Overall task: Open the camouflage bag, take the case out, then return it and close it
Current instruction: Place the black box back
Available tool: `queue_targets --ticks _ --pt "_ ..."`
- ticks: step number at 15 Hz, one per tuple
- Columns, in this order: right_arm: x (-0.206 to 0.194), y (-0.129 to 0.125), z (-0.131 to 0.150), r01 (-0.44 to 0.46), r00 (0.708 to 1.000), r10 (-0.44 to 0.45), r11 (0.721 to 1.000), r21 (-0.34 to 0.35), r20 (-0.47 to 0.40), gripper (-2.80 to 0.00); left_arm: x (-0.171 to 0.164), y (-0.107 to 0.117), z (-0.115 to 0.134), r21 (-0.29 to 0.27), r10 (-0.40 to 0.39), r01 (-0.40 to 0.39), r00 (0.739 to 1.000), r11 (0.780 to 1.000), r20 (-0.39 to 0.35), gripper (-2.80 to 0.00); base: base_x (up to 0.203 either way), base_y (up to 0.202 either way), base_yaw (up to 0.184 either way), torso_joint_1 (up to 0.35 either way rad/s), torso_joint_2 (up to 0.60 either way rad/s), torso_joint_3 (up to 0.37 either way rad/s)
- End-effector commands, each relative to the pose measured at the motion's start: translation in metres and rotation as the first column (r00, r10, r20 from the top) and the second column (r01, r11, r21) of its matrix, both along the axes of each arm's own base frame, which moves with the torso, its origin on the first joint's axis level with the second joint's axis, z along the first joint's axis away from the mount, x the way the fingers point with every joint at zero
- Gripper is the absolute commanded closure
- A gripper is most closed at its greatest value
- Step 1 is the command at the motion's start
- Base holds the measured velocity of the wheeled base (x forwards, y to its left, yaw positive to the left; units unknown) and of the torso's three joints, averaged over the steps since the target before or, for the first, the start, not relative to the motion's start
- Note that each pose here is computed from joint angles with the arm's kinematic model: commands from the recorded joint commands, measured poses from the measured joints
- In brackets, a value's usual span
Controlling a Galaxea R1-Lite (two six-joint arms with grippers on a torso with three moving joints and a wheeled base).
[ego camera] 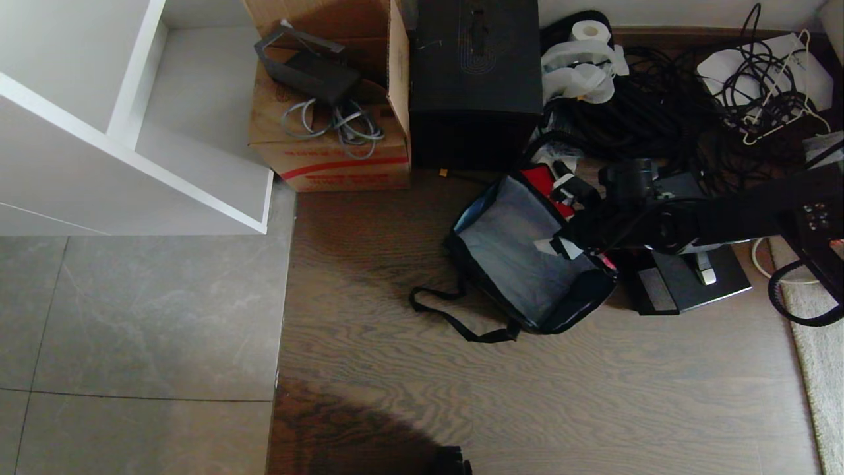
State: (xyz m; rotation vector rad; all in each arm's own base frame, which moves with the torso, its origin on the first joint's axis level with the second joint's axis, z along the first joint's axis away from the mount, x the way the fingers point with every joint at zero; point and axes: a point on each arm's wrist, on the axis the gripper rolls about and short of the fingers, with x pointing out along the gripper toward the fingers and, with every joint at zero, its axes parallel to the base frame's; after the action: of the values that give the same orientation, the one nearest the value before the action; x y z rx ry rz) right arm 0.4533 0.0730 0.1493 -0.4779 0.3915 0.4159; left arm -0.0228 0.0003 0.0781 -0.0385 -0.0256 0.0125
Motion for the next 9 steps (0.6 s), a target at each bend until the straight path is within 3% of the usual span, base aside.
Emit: queue_targets --ticks 1,3,7,8,9 --pt "-0.028 -0.003 0.029 -0.003 1.000 0.003 1.000 0.024 0.013 -2.80 0.001 0.000 -0.003 -0.002 0.001 -0.001 1.000 1.000 -0.008 0.00 0.000 0.000 0.000 0.000 0.00 0.000" --pt "-0.061 -0.011 0.051 0.013 0.999 -0.015 0.999 0.048 0.036 -2.80 0.001 0.000 -0.003 0.000 0.001 -0.001 1.000 1.000 -0.008 0.00 0.000 0.000 0.000 0.000 0.00 0.000" --pt "-0.063 -0.042 0.049 0.109 0.993 -0.110 0.994 0.017 0.053 -2.80 0.001 0.000 -0.003 0.000 0.001 -0.001 1.000 1.000 -0.008 0.00 0.000 0.000 0.000 0.000 0.00 0.000" --pt "-0.063 -0.049 0.050 0.176 0.983 -0.174 0.984 -0.028 0.063 -2.80 0.001 0.000 -0.003 -0.002 0.001 -0.001 1.000 1.000 -0.008 0.00 0.000 0.000 0.000 0.000 0.00 0.000" --pt "-0.063 -0.056 0.050 0.307 0.951 -0.299 0.947 -0.100 0.083 -2.80 0.001 0.000 -0.003 -0.002 0.001 -0.001 1.000 1.000 -0.008 0.00 0.000 0.000 0.000 0.000 0.00 0.000"
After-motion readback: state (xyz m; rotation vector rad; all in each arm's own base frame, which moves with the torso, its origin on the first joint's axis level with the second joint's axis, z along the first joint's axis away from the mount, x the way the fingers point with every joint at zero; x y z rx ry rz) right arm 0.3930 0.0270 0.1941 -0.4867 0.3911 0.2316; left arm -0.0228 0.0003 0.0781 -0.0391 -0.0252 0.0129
